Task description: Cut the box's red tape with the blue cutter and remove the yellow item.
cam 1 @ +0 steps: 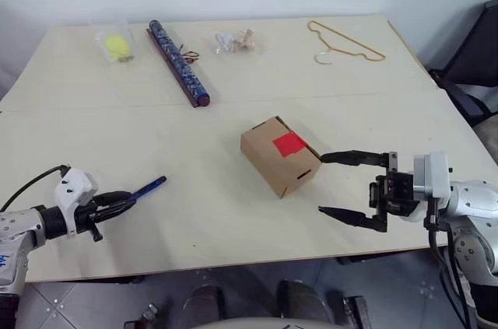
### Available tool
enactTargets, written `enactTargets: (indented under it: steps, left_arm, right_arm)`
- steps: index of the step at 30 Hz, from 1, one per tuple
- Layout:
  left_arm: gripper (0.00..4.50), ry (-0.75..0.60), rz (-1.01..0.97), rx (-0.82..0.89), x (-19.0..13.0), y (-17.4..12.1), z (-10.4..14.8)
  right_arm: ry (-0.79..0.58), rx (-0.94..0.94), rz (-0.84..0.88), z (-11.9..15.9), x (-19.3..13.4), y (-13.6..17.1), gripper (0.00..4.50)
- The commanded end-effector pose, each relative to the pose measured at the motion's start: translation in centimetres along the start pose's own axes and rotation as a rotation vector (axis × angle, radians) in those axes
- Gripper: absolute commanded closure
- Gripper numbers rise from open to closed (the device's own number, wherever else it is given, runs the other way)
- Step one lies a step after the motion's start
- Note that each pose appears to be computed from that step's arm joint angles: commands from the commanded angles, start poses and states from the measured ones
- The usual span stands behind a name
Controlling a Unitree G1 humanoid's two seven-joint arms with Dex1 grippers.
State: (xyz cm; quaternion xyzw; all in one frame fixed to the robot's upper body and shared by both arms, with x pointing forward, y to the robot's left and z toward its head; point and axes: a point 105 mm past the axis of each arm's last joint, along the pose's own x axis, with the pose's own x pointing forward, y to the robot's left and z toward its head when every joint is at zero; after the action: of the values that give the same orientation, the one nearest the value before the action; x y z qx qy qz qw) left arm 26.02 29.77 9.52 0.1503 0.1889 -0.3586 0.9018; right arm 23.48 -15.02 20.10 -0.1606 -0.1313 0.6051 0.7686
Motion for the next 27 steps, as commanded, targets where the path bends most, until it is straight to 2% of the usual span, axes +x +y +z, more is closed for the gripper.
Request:
enactTargets:
  steps: [1,2,6,9,14,16,18,21,24,26,27]
  left_arm:
    - [3.26,0.082,-0.051,-0.065,1.0,-1.4,-2.7]
    - [3.26,0.08,-0.053,-0.066,1.2,-1.5,-2.6]
    - [4.01,0.066,-0.086,-0.06,1.8,-2.3,-2.3]
    - [4.02,0.026,-0.093,-0.031,2.3,-2.6,-1.1]
    - [4.02,-0.024,-0.187,0.108,3.0,-4.3,2.6]
    - [4.02,-0.031,-0.264,0.149,3.6,-5.8,3.8]
    - [4.02,-0.02,-0.404,0.193,4.6,-8.7,5.1]
    - [4.02,0.034,-0.544,0.256,5.5,-11.7,5.6]
    - [4.02,0.053,-0.613,0.32,7.9,-13.6,6.2]
    - [4.02,0.067,-0.631,0.338,9.8,-14.6,7.1]
    - [4.02,0.069,-0.643,0.335,10.7,-15.3,7.8]
  right_arm:
    - [-0.026,-0.03,0.014,0.9,0.4,0.2,0.0]
    - [-0.027,-0.03,0.014,0.9,0.5,0.2,0.0]
    - [-0.03,-0.032,0.013,0.8,0.6,0.0,0.0]
    - [-0.028,-0.033,0.013,0.8,0.5,0.0,0.0]
    - [0.011,-0.013,0.031,0.7,-0.1,0.4,0.0]
    - [0.019,0.01,0.05,0.6,0.0,0.8,0.0]
    - [0.021,0.054,0.075,0.5,0.5,1.5,0.0]
    - [0.026,0.103,0.094,0.3,1.0,2.4,0.0]
    - [0.077,0.232,0.092,-0.5,1.1,3.5,0.0]
    - [0.15,0.242,0.086,-1.8,1.0,4.1,0.0]
    - [0.189,0.243,0.074,-2.6,1.0,4.3,0.4]
